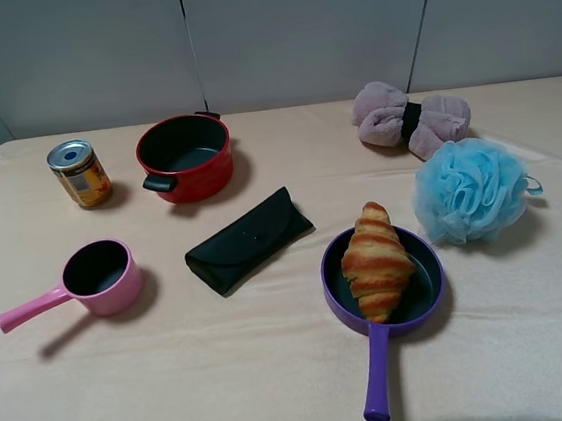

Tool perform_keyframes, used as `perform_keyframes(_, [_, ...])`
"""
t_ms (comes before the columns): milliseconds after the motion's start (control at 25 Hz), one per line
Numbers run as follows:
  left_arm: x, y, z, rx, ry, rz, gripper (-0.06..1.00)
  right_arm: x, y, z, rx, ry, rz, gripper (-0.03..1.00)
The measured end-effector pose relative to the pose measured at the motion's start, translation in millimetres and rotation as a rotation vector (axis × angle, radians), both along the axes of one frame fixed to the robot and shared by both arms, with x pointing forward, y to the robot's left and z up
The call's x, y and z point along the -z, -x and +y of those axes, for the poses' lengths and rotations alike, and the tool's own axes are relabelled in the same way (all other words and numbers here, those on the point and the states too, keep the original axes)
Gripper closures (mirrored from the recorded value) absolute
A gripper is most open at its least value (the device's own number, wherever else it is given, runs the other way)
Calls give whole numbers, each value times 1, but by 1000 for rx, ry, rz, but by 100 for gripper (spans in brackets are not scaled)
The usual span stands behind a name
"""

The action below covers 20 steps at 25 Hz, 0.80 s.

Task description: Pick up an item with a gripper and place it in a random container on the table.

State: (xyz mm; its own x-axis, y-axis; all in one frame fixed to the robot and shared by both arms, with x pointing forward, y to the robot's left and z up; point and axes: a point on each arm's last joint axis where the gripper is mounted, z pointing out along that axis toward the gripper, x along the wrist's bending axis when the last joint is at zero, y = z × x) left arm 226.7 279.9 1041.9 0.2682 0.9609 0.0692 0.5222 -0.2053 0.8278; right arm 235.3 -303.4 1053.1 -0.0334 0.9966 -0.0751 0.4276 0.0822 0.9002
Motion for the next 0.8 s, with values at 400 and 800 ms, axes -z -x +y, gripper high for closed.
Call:
perform_keyframes(400, [0, 0, 0, 0, 0, 0, -5, 0, 0, 1, -20, 10, -1, 27])
perform_keyframes(800, [0, 0, 0, 0, 0, 0, -5, 0, 0, 1, -20, 10, -1, 27])
